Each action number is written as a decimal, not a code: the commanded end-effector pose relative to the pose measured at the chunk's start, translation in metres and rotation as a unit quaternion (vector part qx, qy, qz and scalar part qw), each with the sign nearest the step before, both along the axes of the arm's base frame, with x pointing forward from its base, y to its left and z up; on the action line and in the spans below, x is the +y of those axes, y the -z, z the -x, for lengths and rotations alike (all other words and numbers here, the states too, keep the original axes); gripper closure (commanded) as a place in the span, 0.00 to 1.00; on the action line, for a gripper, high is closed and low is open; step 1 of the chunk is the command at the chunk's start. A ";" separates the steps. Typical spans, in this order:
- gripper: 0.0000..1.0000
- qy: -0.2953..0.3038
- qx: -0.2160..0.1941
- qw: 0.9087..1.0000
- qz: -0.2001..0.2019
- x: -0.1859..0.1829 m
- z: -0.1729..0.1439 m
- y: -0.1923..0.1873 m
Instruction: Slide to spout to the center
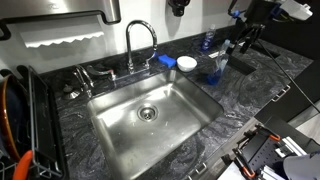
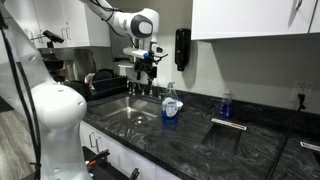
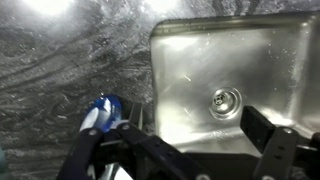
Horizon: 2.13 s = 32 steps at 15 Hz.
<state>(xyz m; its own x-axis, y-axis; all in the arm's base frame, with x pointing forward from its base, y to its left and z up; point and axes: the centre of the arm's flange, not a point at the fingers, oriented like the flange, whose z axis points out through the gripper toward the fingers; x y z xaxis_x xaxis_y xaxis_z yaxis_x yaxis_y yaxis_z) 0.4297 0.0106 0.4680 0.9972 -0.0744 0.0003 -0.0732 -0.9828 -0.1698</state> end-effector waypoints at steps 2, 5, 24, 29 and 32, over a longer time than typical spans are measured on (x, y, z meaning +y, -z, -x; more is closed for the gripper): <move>0.00 -0.074 -0.101 0.992 -0.025 0.059 -0.018 -0.001; 0.00 -0.134 -0.166 0.977 0.002 0.101 -0.037 0.000; 0.00 -0.205 -0.314 0.924 0.080 0.165 -0.086 0.020; 0.00 -0.194 -0.335 0.920 0.066 0.168 -0.123 0.047; 0.00 -0.184 -0.348 0.917 0.063 0.169 -0.140 0.055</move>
<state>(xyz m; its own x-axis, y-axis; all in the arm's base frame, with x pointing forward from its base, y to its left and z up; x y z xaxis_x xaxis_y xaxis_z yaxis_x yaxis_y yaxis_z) 0.5419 0.1744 0.4221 0.7259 0.3306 0.6031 0.3682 -0.9275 0.0653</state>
